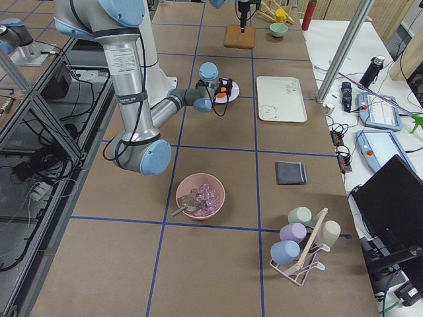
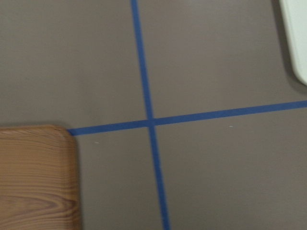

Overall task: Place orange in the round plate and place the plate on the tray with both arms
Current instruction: 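Withdraw the left arm toward the board while the right gripper approaches the plate rim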

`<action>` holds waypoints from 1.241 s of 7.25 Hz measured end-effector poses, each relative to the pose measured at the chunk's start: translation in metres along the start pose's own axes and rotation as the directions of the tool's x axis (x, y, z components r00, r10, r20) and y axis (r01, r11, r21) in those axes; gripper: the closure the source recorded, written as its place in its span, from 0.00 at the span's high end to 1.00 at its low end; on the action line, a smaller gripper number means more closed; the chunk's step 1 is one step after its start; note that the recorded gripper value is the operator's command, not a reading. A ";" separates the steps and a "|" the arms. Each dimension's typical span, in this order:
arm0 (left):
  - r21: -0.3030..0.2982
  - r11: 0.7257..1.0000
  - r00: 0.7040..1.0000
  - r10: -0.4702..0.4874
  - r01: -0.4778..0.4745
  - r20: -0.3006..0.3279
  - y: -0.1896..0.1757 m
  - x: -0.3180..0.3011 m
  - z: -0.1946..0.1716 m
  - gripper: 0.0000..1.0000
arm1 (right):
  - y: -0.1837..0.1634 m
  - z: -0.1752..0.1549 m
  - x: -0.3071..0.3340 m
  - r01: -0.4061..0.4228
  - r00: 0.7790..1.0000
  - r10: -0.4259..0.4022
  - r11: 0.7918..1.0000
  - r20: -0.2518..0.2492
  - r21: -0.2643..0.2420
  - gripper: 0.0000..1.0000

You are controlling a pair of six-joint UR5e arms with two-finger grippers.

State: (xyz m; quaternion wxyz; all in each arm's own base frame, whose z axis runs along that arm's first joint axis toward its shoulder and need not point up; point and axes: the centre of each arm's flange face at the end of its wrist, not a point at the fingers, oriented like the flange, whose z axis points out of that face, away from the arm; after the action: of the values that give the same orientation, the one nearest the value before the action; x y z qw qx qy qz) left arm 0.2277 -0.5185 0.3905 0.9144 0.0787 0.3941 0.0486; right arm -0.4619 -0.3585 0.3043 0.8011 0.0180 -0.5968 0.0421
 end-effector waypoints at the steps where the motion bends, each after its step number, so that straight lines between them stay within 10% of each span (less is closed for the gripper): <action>1: -0.002 1.000 1.000 0.001 -0.001 0.002 0.001 -0.004 0.000 0.98 | 0.003 0.013 0.009 0.000 0.999 0.000 1.000 0.049 0.005 0.97; 4: -0.003 1.000 1.000 0.001 -0.001 0.003 0.001 -0.006 0.000 0.98 | -0.004 0.047 0.052 -0.085 0.956 0.087 0.996 0.282 -0.019 0.97; 9: -0.004 1.000 1.000 0.002 -0.002 0.004 0.001 -0.006 0.001 0.98 | 0.000 0.063 0.035 -0.119 0.937 0.096 0.992 0.337 0.047 0.98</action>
State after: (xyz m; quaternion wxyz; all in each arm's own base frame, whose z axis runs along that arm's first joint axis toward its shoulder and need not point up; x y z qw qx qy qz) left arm 0.2238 -0.5186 0.3956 0.9153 0.0775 0.3921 0.0500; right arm -0.5117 -0.3617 0.3562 0.6839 0.0190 -0.7221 0.1020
